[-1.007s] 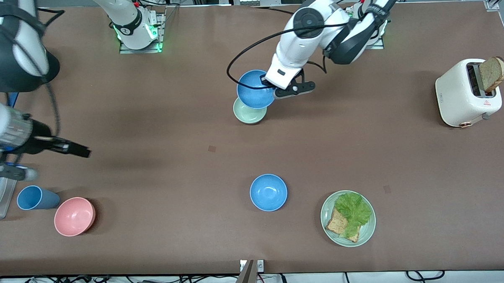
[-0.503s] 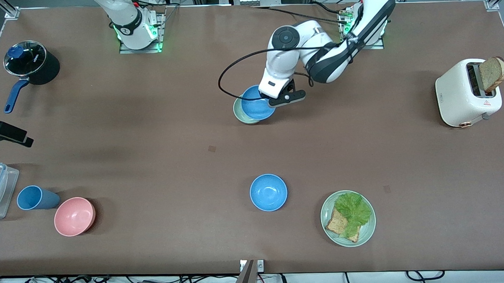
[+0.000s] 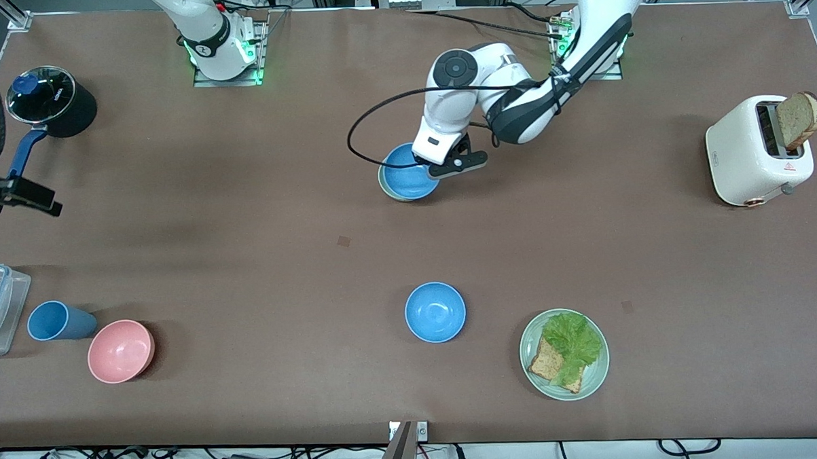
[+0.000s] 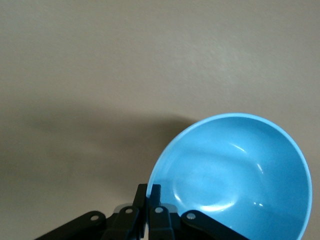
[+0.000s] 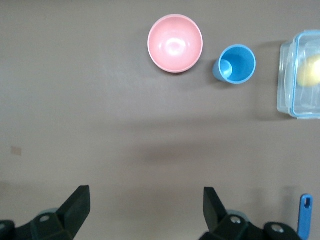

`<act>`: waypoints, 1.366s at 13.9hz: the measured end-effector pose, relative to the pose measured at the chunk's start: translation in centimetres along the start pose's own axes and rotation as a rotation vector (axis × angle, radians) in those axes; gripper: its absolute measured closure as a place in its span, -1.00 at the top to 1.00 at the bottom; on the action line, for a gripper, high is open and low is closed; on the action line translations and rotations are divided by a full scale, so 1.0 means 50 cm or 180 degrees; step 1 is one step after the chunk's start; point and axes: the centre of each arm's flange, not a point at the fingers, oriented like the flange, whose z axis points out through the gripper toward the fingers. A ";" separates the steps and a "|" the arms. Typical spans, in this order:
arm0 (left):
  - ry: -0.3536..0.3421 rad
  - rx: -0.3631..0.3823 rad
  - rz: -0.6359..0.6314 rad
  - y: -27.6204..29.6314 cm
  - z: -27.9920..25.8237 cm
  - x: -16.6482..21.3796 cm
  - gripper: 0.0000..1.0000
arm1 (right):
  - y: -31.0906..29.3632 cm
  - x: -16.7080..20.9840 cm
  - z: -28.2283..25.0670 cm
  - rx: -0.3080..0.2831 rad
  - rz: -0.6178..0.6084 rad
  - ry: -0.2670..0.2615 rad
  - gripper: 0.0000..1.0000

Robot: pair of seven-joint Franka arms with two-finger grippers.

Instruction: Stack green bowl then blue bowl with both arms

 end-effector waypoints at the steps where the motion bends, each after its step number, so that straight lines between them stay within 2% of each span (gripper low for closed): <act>1: -0.0009 -0.0002 0.0019 0.008 0.002 -0.014 -0.91 | -0.002 -0.021 0.002 -0.0001 -0.0011 -0.0004 1.00; 4: -0.0045 0.0017 0.0053 0.020 0.014 -0.042 -0.90 | -0.002 -0.075 0.013 0.0019 -0.0018 0.0011 1.00; 6: -0.0060 0.0031 0.0035 0.017 0.021 -0.037 -0.82 | -0.001 -0.094 0.016 0.0026 -0.0019 0.0022 1.00; 7: -0.0053 0.0030 0.0009 0.014 0.021 -0.027 -0.69 | -0.002 -0.098 0.014 0.0027 -0.0021 0.0027 1.00; 9: -0.0031 -0.0007 -0.0085 0.007 0.009 0.009 -0.33 | -0.007 -0.099 0.010 0.0027 -0.0038 0.0042 1.00; 10: -0.0013 -0.0042 -0.0142 0.004 -0.002 0.031 -0.22 | -0.011 -0.098 0.009 0.0027 -0.0048 0.0050 1.00; 13: 0.0055 -0.0145 -0.0260 -0.002 -0.039 0.088 -0.16 | -0.017 -0.098 0.008 0.0027 -0.0066 0.0059 1.00; 16: 0.0142 -0.0151 -0.0250 -0.031 -0.081 0.145 -0.09 | -0.018 -0.098 0.009 0.0027 -0.0068 0.0058 1.00; 18: 0.0154 -0.0166 -0.0162 -0.074 -0.118 0.201 0.15 | -0.020 -0.096 0.014 0.0027 -0.0075 0.0044 1.00; 19: 0.0136 -0.0123 -0.0041 -0.105 -0.134 0.233 0.15 | -0.022 -0.095 0.016 0.0026 -0.0080 0.0037 1.00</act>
